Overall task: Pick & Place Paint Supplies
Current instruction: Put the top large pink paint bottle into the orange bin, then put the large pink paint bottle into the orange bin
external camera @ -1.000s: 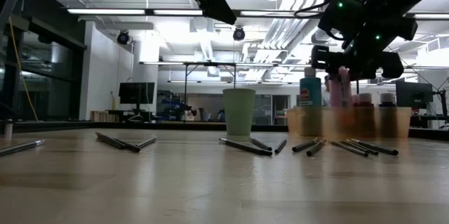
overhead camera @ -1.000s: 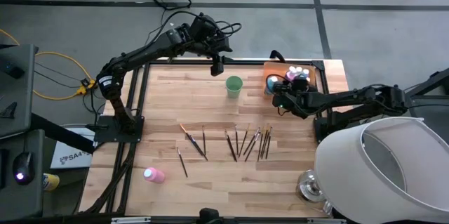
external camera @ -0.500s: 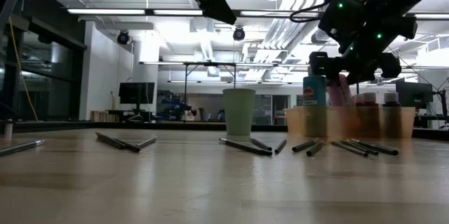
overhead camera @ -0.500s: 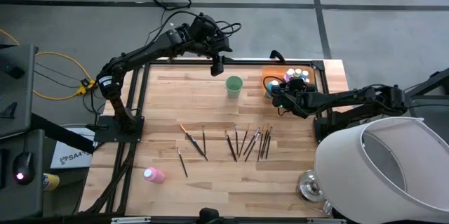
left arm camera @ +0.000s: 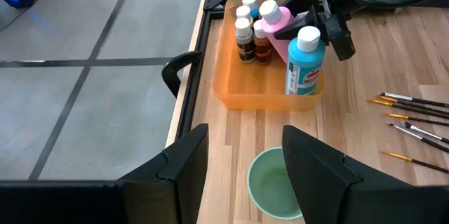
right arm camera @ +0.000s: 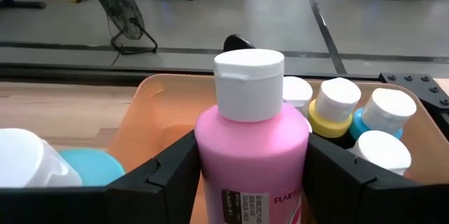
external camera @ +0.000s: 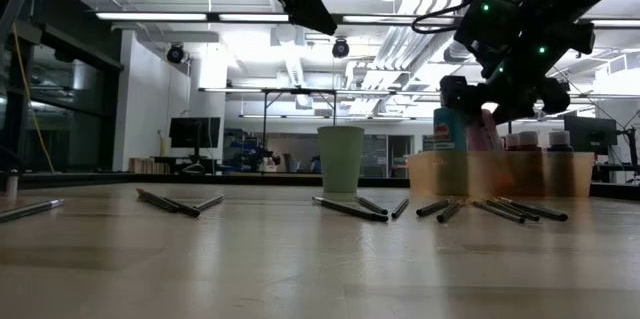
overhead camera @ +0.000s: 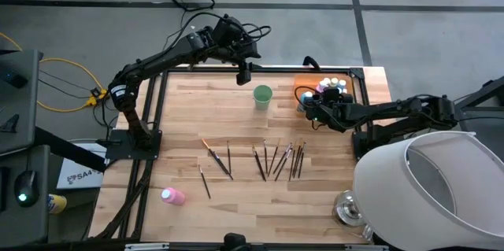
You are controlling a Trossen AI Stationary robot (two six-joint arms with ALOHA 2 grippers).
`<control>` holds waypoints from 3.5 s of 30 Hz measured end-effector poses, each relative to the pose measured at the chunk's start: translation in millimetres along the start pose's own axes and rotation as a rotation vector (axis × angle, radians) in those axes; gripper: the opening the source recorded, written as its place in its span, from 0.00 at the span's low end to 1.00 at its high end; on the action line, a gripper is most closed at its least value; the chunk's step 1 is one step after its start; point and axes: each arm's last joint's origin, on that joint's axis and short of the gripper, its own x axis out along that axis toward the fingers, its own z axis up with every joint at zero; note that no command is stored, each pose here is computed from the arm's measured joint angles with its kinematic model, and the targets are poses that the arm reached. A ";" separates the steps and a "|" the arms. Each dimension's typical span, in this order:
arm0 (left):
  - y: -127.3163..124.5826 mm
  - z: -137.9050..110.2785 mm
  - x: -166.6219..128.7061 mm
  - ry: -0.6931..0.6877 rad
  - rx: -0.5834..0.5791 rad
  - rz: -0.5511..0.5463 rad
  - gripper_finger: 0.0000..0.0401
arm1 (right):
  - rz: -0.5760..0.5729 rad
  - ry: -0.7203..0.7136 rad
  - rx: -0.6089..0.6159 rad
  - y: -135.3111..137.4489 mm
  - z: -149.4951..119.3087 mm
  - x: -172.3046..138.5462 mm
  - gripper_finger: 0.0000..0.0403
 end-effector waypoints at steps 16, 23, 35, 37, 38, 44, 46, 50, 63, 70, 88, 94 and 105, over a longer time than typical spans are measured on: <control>-0.1 0.0 0.0 0.000 0.000 0.000 0.44 | 0.034 0.045 0.002 0.7 0.7 -1.0 0.53; -0.1 0.0 0.0 0.000 0.000 0.000 0.44 | 0.080 0.082 0.024 -1.6 4.5 -4.8 0.66; -0.1 0.0 0.0 0.001 -0.007 0.001 0.44 | 0.140 0.100 -0.026 -5.5 13.2 -11.5 0.75; -0.1 0.0 0.0 0.001 -0.007 0.001 0.44 | 0.135 0.094 -0.025 -7.2 14.5 -12.5 0.74; -0.1 0.0 0.0 0.001 -0.009 0.001 0.44 | 0.134 0.093 -0.025 -7.8 15.0 -12.9 0.73; -0.1 0.0 0.0 0.001 -0.011 0.001 0.44 | 0.155 0.072 -0.016 -9.5 21.2 -16.4 0.72; -0.1 0.0 0.0 0.001 -0.011 0.001 0.44 | 0.164 0.063 -0.002 -9.7 23.6 -17.6 0.72; 0.1 -0.2 0.0 0.004 -0.015 0.006 0.44 | 0.212 0.019 -0.001 -6.3 31.4 -20.5 0.72; -2.2 -9.7 -3.8 0.118 -0.060 0.018 0.44 | 0.570 -0.200 -0.053 19.5 67.1 -35.0 0.72; 0.9 -12.1 -42.4 0.157 -0.135 0.053 0.44 | 0.724 -0.219 -0.068 24.4 72.2 -39.7 0.72; -36.0 -38.2 -91.2 0.491 -0.407 -0.044 0.44 | 1.013 -0.070 -0.253 34.6 124.1 -51.1 0.72; -64.4 -49.0 -110.7 0.528 -0.497 -0.003 0.44 | 1.031 -0.021 -0.301 28.3 127.1 -49.6 0.72; -141.3 -84.3 -152.5 0.600 -0.728 -0.175 0.44 | 1.022 -0.037 -0.390 22.5 126.4 -51.6 0.72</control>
